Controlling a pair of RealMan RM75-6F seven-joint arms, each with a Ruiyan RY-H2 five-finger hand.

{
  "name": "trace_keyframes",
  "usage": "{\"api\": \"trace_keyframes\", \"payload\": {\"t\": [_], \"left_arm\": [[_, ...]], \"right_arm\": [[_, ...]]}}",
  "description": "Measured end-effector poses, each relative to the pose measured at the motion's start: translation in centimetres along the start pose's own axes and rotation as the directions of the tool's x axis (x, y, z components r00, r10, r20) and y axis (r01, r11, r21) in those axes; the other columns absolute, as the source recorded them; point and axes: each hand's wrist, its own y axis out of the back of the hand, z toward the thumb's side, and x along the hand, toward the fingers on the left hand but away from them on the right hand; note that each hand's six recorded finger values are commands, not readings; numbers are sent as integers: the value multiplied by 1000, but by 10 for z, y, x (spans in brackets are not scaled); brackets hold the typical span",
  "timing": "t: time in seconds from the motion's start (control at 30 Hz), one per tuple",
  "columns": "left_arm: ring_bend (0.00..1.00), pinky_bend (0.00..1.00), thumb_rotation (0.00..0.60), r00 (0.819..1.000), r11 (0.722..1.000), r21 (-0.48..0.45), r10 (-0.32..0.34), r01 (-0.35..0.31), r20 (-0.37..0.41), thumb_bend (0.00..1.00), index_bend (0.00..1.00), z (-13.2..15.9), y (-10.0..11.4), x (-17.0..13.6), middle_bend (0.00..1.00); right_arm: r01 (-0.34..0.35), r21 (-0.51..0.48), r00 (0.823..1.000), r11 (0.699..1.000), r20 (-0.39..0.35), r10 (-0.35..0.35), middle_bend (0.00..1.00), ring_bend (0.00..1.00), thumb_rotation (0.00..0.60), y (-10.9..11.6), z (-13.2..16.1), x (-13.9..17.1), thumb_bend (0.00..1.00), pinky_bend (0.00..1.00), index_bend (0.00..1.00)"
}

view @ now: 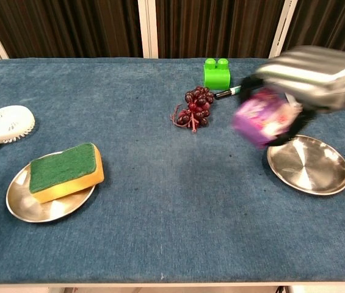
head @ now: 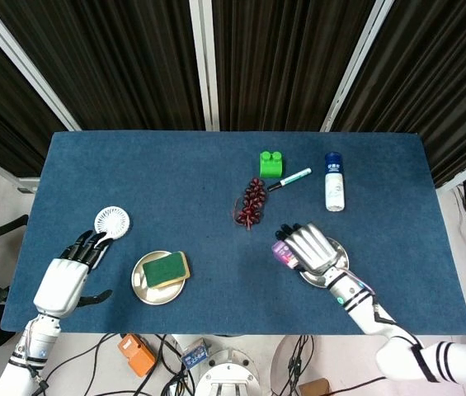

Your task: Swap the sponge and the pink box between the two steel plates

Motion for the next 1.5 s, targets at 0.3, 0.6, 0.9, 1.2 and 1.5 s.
{"api": "trace_keyframes", "payload": {"t": [0.3,0.6,0.9,1.2,1.5], "left_arm": [[64,270,600,1000,1000,3,-31,31,0,1,129,-1,-10,8,95],[64,270,600,999,999,-5,-37,37,-8,1,129,-4,-12,8,95],[63,267,600,999,999,-9,-32,32,-9,1,129,-7,-9,0,95],[0,55,600,995,998,66,22,-15,-100,27,102,-48,1,-34,0],[0,43,600,986,998,-6,58,-60,-157,29,72,-82,-6,-65,0]], "right_arm": [[-128,-15,988,992,86,129,654,628,600,-48,-53,33,365,813,579],[-184,-79,980,980,56,188,158,192,600,-67,-54,37,297,533,0],[-193,-130,979,973,34,199,0,1,600,-61,-54,52,119,290,0],[2,-41,972,999,236,8,0,0,600,-27,-84,126,118,0,0],[141,-50,825,989,558,-89,0,0,600,-27,-117,251,118,0,0]]}}
